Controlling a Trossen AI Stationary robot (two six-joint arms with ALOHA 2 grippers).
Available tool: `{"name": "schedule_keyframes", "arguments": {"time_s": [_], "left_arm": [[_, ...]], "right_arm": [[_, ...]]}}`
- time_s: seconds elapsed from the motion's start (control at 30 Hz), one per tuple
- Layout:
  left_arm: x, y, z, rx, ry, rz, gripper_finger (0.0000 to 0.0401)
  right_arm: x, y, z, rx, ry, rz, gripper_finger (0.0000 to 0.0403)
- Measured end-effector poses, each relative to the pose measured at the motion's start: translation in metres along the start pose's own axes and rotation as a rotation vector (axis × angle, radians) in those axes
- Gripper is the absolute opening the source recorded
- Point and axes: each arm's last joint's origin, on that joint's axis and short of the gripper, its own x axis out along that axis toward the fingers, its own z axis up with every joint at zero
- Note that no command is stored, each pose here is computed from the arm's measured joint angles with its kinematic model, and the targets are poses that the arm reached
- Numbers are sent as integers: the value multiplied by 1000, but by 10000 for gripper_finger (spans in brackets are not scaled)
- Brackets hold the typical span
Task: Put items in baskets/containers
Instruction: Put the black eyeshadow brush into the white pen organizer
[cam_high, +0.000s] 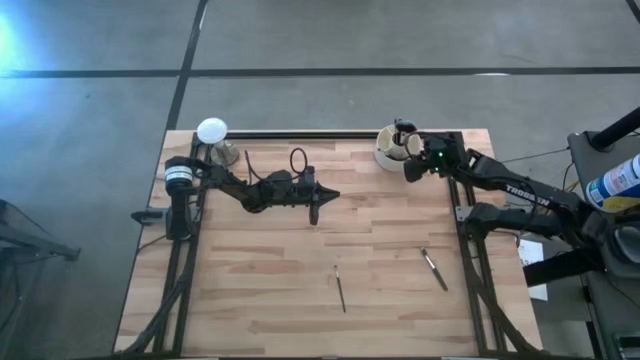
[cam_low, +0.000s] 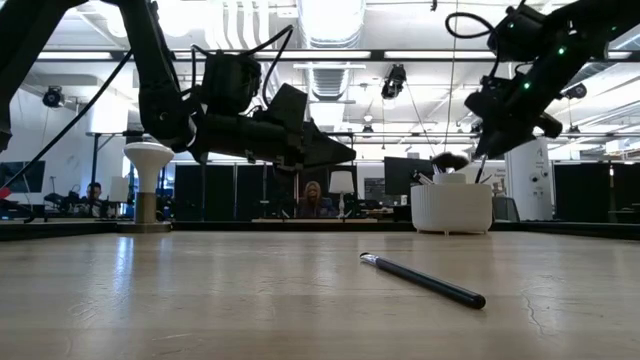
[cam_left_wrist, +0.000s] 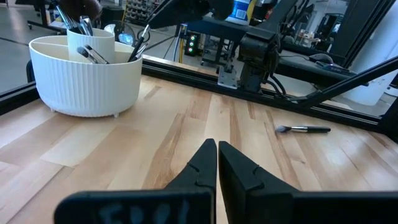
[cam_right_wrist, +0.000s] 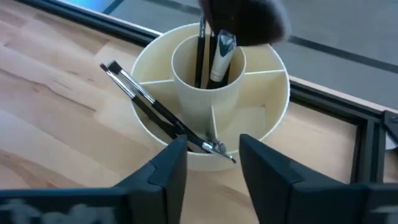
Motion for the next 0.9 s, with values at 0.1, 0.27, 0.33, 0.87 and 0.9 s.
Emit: {"name": "schedule_keyframes", "arguments": {"time_s": [0.1, 0.27, 0.33, 0.87, 0.9], "left_arm": [[0, 0, 0, 0, 0, 0, 9], [0, 0, 0, 0, 1, 0, 9], [0, 0, 0, 0, 1, 0, 9], [0, 0, -1, 0, 6, 1, 9], [0, 0, -1, 0, 6, 1, 9]], "right_arm": [[5, 1, -3, 6, -19, 7, 102], [7, 1, -3, -8, -53, 19, 38], [6, 1, -2, -19, -64, 22, 17], [0, -3, -11, 74, -175, 109, 9], [3, -2, -13, 80, -176, 117, 9]]}}
